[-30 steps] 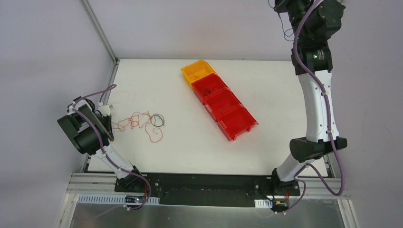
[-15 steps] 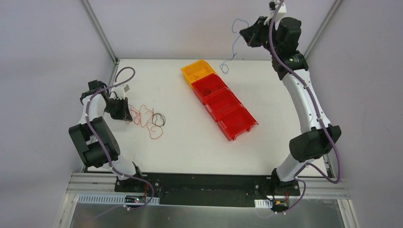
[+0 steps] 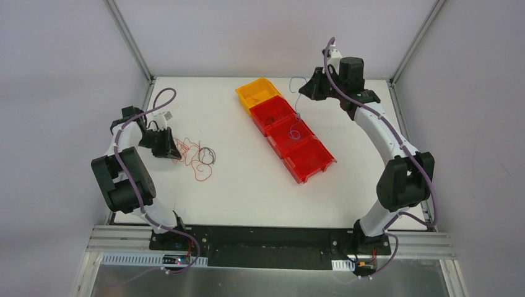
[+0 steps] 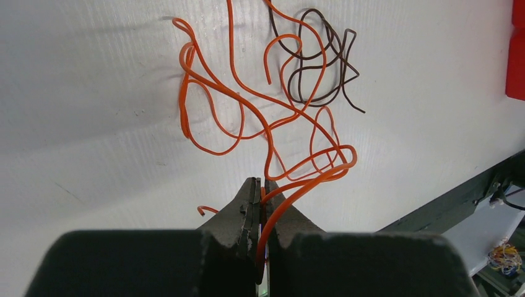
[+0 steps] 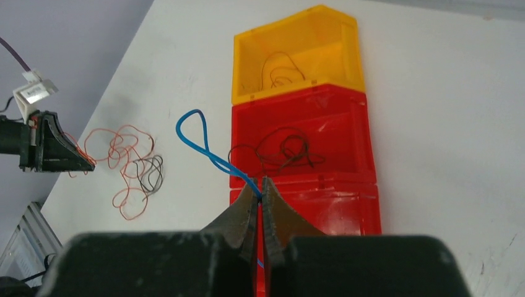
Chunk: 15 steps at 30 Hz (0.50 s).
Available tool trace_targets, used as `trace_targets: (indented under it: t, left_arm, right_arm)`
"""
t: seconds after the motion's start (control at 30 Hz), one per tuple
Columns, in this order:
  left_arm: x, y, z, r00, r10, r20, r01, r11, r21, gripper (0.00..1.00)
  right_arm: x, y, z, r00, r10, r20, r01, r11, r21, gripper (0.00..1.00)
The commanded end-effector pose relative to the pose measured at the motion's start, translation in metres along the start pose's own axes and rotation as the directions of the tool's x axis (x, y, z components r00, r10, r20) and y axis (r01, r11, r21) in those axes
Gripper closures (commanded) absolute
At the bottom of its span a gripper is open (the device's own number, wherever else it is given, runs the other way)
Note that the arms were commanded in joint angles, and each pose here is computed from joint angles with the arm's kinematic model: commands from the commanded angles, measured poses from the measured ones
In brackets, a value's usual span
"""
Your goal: Untangle the cables
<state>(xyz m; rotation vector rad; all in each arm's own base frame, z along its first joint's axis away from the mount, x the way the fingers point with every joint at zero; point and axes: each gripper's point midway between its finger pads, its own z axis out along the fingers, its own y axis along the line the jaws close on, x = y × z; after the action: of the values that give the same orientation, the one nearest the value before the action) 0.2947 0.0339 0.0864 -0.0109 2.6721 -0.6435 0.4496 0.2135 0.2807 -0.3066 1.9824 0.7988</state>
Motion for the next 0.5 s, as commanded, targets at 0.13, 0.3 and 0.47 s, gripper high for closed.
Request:
trace_targets:
  t: [0.13, 0.3, 0.47]
  left_arm:
    - [0.003, -0.010, 0.006, 0.999, -0.049, -0.016, 0.049, 0.998, 0.046, 1.00]
    - [0.005, -0.011, 0.003, 0.999, -0.039, -0.013, 0.039, 0.999, 0.034, 1.00]
    - [0.008, -0.014, 0.003, 0.999, -0.038, -0.014, 0.038, 0.998, 0.044, 1.00]
  right_arm:
    - [0.036, 0.015, 0.010, 0.992, -0.122, -0.015, 0.119, 0.987, -0.107, 1.00]
    - [0.095, 0.002, 0.009, 0.973, -0.167, -0.158, 0.147, 0.981, -0.129, 1.00]
    - [0.154, -0.009, 0.004, 0.923, -0.202, -0.328, 0.157, 0.975, -0.159, 1.00]
